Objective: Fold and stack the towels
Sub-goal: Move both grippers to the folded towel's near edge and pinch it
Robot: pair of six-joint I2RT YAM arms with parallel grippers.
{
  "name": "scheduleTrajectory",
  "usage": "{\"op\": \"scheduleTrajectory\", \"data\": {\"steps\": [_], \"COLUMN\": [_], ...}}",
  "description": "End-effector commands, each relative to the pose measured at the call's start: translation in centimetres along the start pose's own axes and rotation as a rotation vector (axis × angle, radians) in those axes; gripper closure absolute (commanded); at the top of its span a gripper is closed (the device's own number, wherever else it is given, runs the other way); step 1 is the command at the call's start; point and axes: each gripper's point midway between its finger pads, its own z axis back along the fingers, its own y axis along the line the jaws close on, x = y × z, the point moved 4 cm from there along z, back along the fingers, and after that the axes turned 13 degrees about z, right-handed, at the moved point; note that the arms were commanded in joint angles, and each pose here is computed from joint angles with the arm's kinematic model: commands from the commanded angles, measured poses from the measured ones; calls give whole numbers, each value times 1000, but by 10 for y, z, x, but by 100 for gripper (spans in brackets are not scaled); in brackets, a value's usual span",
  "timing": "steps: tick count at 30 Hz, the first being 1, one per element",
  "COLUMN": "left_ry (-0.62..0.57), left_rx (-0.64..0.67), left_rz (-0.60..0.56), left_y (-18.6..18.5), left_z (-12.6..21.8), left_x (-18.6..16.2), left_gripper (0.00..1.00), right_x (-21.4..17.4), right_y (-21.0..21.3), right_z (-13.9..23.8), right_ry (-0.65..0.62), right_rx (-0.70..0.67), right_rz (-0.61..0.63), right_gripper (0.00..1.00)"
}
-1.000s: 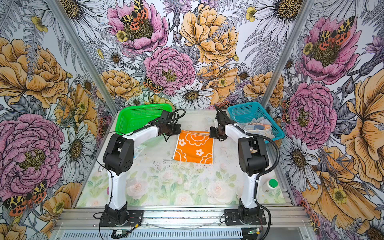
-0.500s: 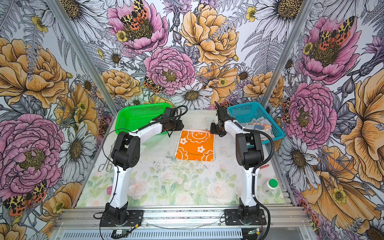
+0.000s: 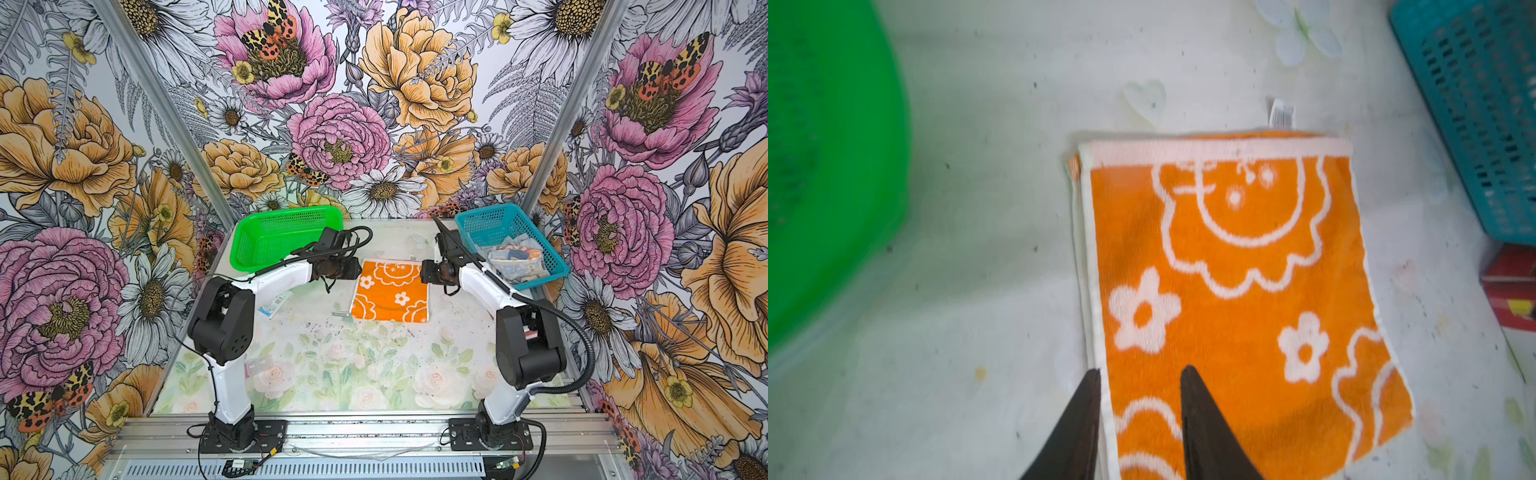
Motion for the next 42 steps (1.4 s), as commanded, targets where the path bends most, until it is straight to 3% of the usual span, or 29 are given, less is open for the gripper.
{"op": "scheduleTrajectory", "data": {"steps": [1,7,11,19,27,35,42], "left_ry": [20,67,60,75,107,177,202], "left_rx": [9,-34,-27,94,125,41,-21], "left_rz": [2,27,31,66,78,101,89], "left_y": [5,1,-4,27,42,47,36], "left_z": [26,19,8,-7,-14,-17,-18], "left_x": [-30,-75,-80,-94,-104,-114,-117], "left_gripper": [67,70,73,73,70,60,57], "right_x": [-35,-68,-79,-111,-122,-132,-134], "right_y": [19,29,24,15,10,11,13], "right_z": [-6,-22,-28,-36,-40,-39,-38], "right_ry": [25,70,100,179,225,243,247], "right_rx": [62,77,49,-2,-29,-9,8], "right_rz": [-57,-80,-90,-133,-138,-147,-138], "right_gripper": [40,42,42,42,43,57,82]}}
